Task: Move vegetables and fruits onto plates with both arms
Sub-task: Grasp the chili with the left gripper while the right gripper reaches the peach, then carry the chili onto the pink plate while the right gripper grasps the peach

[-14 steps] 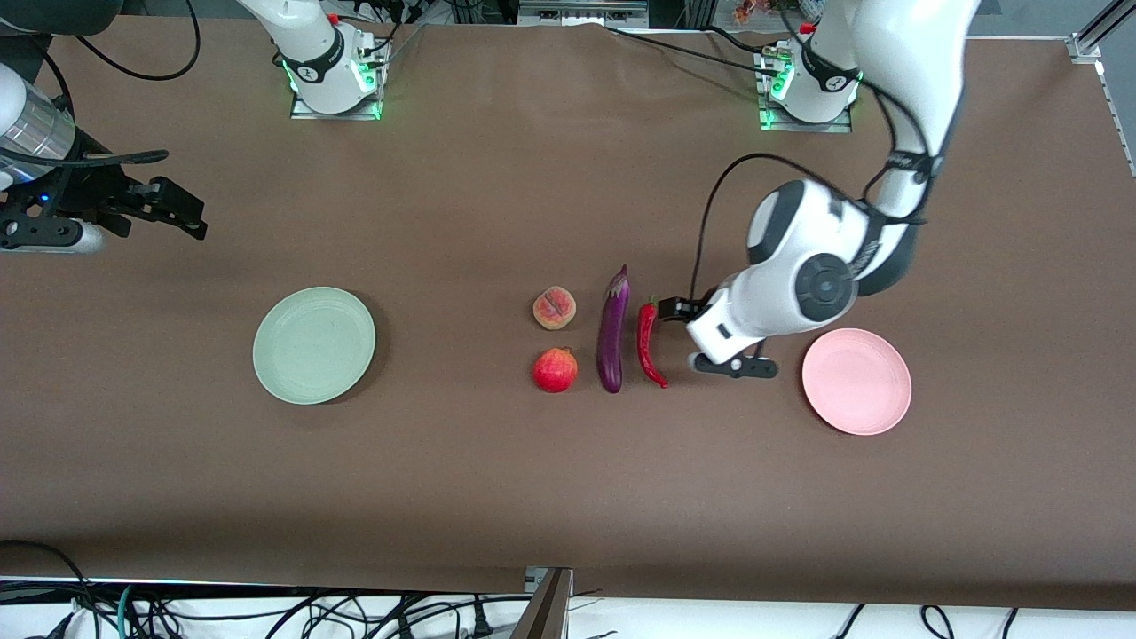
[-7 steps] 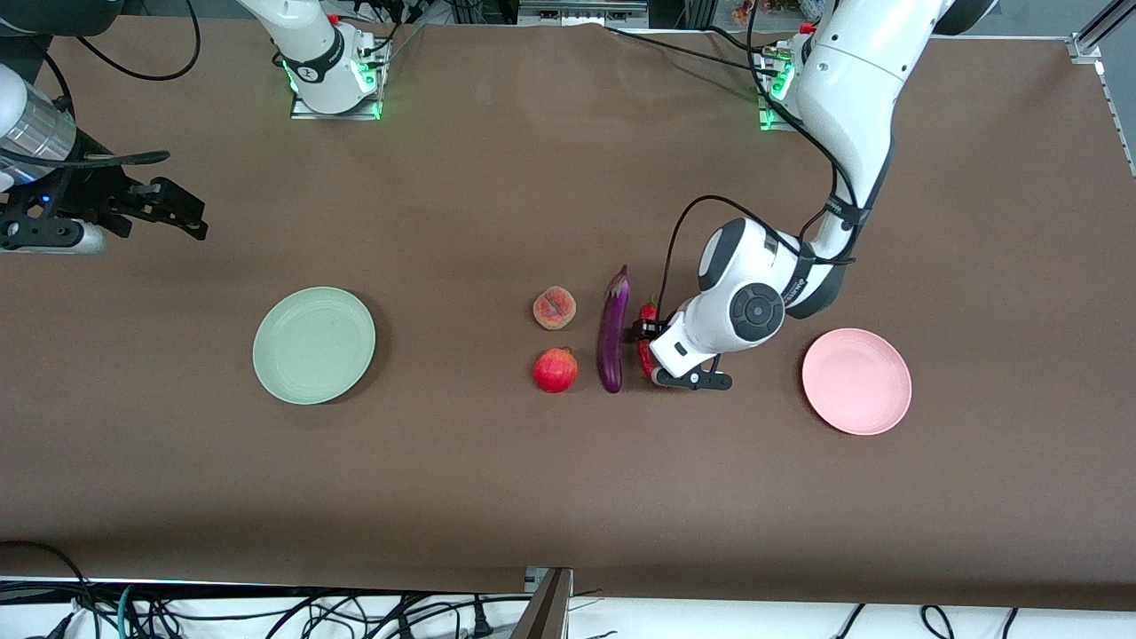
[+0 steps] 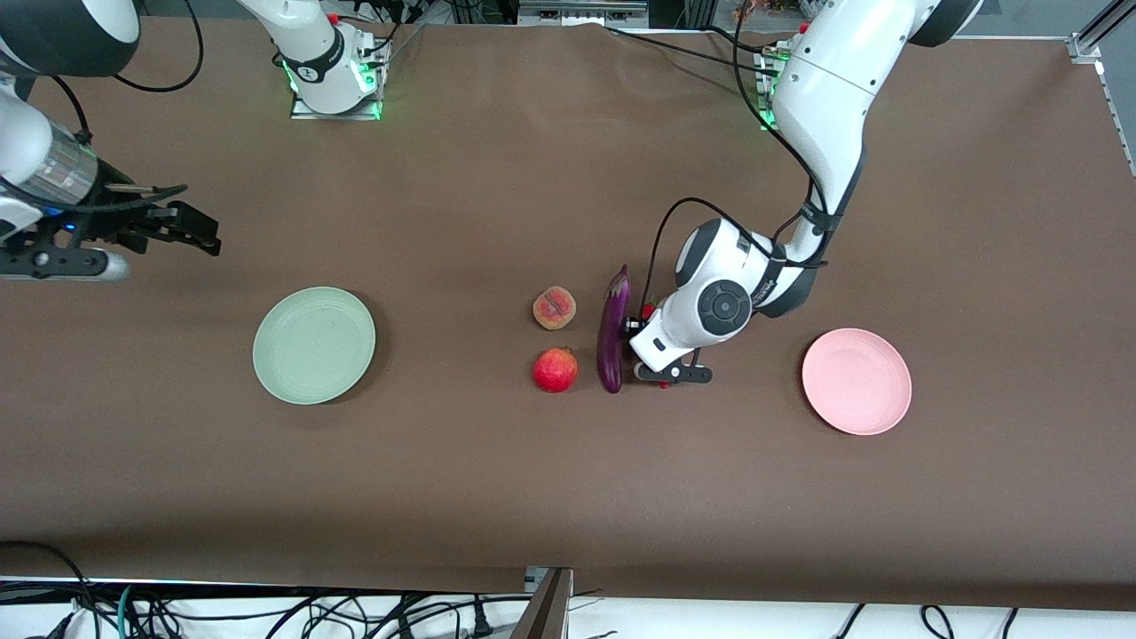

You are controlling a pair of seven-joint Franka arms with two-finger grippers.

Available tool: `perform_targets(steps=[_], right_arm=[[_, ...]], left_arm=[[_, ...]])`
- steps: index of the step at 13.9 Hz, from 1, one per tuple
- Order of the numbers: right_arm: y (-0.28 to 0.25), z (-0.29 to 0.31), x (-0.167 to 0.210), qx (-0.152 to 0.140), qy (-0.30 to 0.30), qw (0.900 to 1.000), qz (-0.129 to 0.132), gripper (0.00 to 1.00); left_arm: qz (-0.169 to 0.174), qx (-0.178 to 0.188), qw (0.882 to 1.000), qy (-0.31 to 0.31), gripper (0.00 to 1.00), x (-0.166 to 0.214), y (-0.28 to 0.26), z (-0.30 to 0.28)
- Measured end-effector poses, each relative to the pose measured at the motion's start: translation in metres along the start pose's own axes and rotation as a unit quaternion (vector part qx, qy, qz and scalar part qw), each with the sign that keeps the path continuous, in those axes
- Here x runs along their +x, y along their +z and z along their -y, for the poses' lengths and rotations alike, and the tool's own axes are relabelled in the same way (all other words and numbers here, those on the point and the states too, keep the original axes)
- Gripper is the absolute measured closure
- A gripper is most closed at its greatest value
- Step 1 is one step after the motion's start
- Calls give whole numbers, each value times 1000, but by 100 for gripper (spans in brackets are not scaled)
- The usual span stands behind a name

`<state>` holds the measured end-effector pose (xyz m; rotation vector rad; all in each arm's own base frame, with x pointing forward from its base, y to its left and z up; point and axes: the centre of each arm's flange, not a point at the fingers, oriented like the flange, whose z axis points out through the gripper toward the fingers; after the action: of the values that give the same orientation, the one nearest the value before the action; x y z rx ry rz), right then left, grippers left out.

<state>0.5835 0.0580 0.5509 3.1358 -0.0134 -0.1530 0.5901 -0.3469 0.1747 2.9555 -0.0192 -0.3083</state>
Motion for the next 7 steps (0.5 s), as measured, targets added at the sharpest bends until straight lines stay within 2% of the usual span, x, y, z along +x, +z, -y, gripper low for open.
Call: perform_targets(steps=[2, 4, 5, 7], right_arm=[[29, 19, 10, -1, -16, 999, 28, 0], [55, 63, 18, -1, -19, 999, 36, 0], [70, 95, 22, 1, -3, 1000, 30, 0], [106, 160, 29, 25, 36, 999, 17, 0]], left_arm=[[0, 2, 1000, -20, 57, 0, 3, 0], [-4, 2, 999, -38, 79, 3, 0, 1], [-4, 3, 999, -42, 82, 5, -1, 3], [2, 11, 998, -55, 82, 12, -14, 17]])
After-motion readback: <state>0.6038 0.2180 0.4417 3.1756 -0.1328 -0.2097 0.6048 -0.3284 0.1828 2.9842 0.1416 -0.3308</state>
